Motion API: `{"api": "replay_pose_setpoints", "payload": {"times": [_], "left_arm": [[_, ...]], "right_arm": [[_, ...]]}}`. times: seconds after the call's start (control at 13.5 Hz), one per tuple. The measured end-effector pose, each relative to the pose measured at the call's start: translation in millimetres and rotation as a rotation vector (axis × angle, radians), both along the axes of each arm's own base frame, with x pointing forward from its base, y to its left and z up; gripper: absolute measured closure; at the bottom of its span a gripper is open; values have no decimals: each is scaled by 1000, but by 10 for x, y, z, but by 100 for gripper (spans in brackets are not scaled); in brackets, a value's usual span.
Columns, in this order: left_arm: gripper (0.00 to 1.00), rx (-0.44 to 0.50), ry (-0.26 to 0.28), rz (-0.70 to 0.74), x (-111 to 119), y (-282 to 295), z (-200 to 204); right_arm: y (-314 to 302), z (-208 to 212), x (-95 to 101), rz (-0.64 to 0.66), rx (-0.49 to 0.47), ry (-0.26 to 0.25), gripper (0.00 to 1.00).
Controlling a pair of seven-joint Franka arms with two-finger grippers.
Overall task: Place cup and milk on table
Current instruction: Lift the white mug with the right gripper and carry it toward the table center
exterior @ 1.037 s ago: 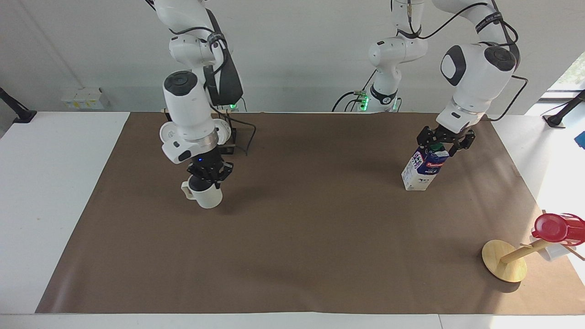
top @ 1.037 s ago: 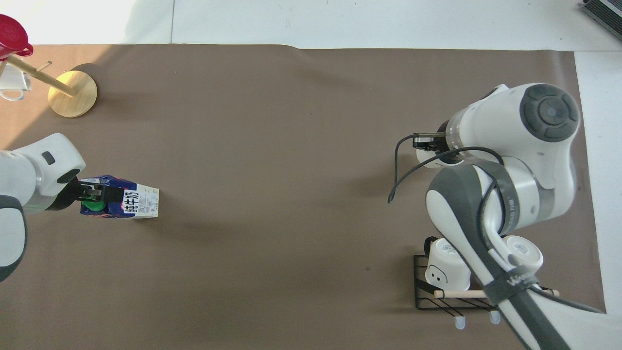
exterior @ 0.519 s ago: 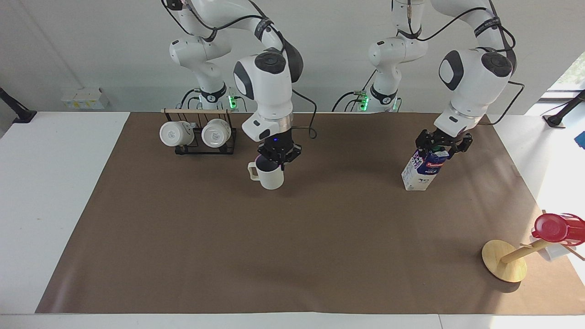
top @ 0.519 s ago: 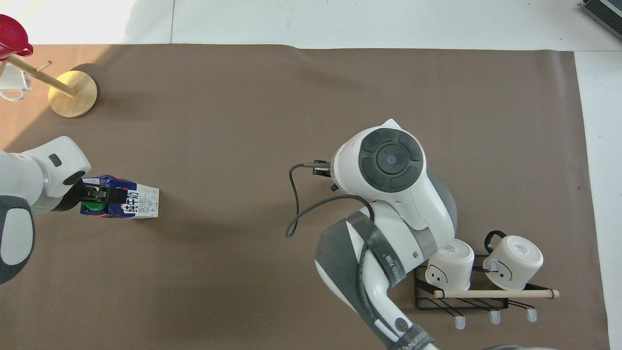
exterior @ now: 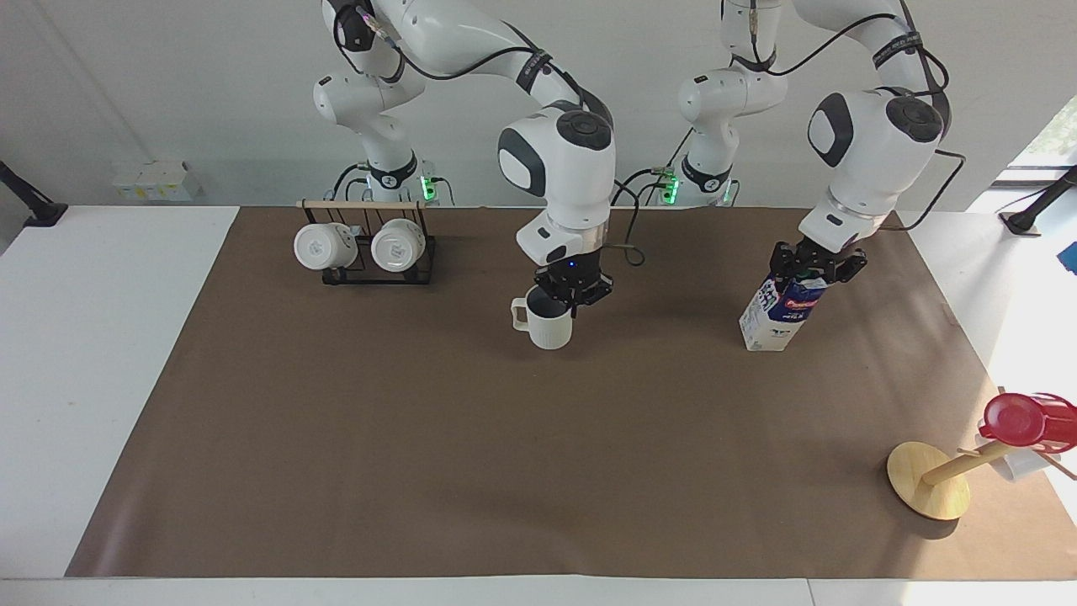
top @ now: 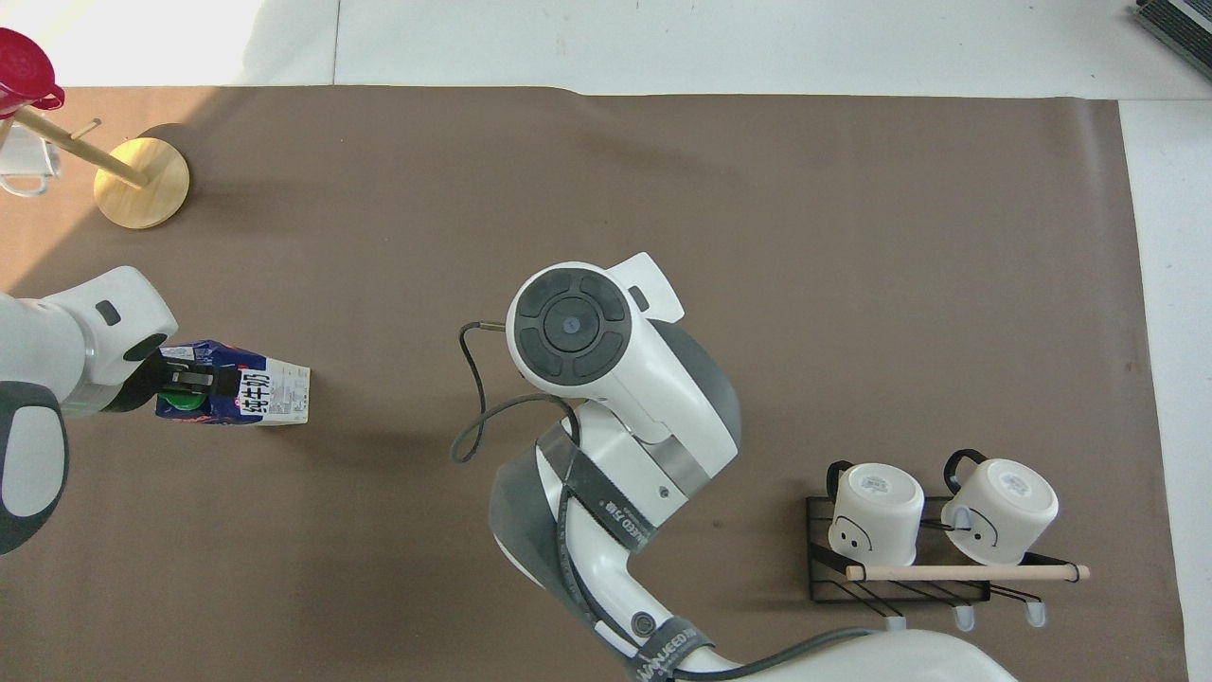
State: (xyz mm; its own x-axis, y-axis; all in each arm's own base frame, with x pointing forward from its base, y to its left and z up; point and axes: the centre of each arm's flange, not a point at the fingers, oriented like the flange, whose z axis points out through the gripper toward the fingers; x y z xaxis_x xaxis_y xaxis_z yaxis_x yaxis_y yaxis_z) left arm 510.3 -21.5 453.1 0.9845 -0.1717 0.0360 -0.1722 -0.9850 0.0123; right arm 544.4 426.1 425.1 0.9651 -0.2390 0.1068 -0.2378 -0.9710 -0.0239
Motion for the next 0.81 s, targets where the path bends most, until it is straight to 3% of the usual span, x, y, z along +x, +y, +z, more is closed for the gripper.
{"api": "replay_pose_setpoints", "payload": {"times": [0.37, 0.81], "left_arm": [[46, 0, 0, 0, -1, 0, -1], [47, 0, 0, 3, 1, 8, 4]], "right_arm": [[204, -191, -205, -28, -29, 37, 96], [225, -298, -237, -20, -42, 50, 96]]}}
